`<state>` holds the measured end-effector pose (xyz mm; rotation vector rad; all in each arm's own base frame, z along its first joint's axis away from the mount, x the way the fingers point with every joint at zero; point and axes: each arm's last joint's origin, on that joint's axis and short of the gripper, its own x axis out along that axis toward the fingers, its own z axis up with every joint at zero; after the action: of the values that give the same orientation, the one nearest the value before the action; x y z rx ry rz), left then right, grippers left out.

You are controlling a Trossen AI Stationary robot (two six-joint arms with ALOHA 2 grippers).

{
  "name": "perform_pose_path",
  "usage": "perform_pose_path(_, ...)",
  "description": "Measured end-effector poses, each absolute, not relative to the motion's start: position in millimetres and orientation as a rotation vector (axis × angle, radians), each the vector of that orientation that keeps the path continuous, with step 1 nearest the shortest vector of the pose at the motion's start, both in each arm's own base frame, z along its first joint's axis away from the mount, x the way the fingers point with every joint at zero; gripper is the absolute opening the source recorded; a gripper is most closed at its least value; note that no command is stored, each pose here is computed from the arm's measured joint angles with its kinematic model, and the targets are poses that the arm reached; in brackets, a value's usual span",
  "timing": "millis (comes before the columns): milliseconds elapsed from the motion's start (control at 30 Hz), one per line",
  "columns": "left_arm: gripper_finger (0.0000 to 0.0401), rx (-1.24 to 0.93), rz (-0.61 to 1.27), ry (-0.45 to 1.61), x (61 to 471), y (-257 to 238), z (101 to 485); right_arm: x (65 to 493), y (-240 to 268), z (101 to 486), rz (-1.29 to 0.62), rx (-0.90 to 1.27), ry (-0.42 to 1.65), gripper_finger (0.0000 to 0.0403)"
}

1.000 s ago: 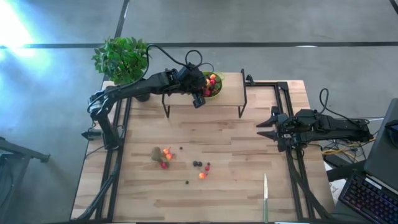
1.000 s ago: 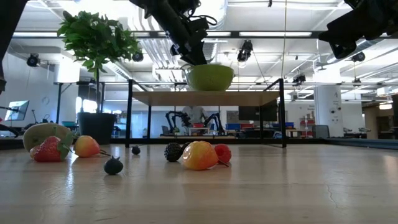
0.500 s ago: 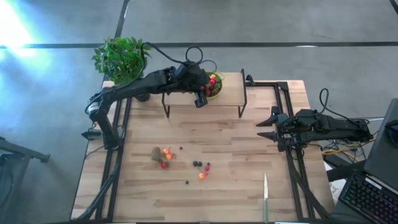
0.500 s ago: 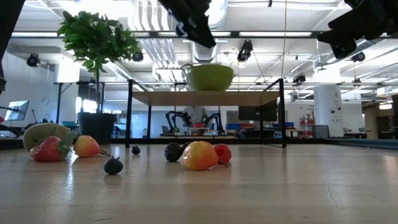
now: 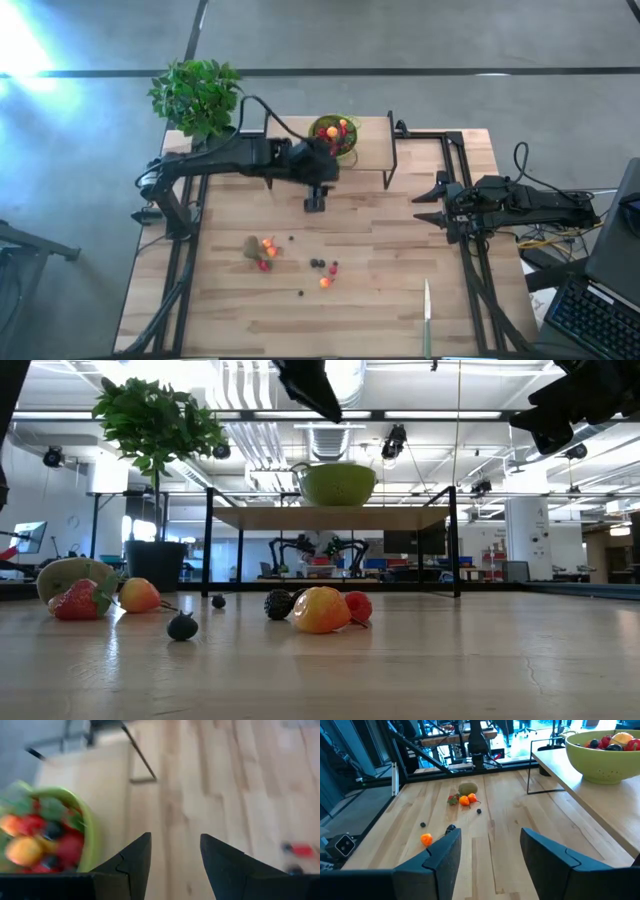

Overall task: Pick & Place Fruit
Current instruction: Put the blueberry into the green strainer bowl on the shelf

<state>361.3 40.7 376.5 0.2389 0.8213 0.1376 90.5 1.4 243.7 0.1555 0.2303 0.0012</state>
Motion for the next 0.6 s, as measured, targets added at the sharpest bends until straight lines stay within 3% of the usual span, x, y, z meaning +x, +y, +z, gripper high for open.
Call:
perform_pose_path(400,0.0176,0.217,-0.007,1.152,342.3,-14.9,314.2,90.5,1.3,243.8,0.001,0.156,0.230,0.0164)
perform_pose_path(600,0.0176,0.241,-0.062,1.196,334.9,-36.7,273.8,90.5,1.3,243.8,0.001,0.156,0.230,0.0144)
